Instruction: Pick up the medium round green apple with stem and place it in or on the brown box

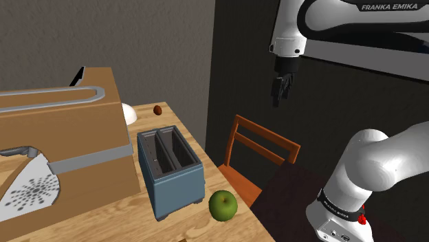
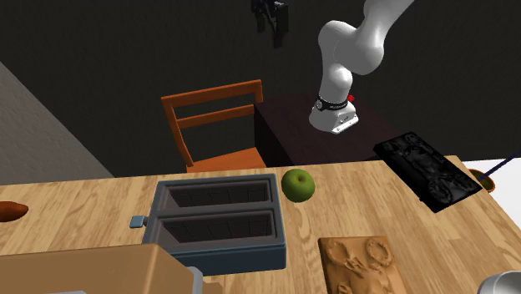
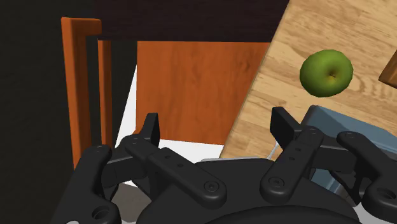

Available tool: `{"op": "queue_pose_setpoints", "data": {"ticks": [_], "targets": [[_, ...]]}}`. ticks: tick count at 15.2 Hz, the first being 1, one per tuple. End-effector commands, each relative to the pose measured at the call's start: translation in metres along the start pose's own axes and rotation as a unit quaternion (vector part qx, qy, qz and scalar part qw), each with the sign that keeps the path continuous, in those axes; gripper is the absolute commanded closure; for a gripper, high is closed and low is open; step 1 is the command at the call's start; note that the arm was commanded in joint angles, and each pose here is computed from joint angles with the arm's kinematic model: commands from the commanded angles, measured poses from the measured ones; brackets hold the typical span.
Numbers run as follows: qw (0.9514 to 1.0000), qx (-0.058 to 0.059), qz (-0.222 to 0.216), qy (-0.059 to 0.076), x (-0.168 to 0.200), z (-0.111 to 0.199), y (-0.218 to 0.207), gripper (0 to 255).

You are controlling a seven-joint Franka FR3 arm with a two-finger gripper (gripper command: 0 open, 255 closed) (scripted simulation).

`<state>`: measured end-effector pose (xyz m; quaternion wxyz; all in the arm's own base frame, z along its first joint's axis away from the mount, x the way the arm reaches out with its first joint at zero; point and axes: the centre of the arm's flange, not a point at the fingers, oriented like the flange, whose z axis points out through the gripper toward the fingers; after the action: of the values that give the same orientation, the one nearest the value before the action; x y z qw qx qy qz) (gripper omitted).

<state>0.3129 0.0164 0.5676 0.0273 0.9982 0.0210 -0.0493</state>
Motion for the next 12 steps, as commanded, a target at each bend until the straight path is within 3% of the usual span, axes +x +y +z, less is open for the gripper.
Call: {"op": "queue_pose_setpoints", "data": {"ticks": [1, 12], "targets": [[1.0000, 0.000, 0.000, 0.000, 0.000, 0.000, 0.000, 0], [0.9988, -0.002, 0.001, 0.048, -0.007, 0.092, -0.113, 0]]}}
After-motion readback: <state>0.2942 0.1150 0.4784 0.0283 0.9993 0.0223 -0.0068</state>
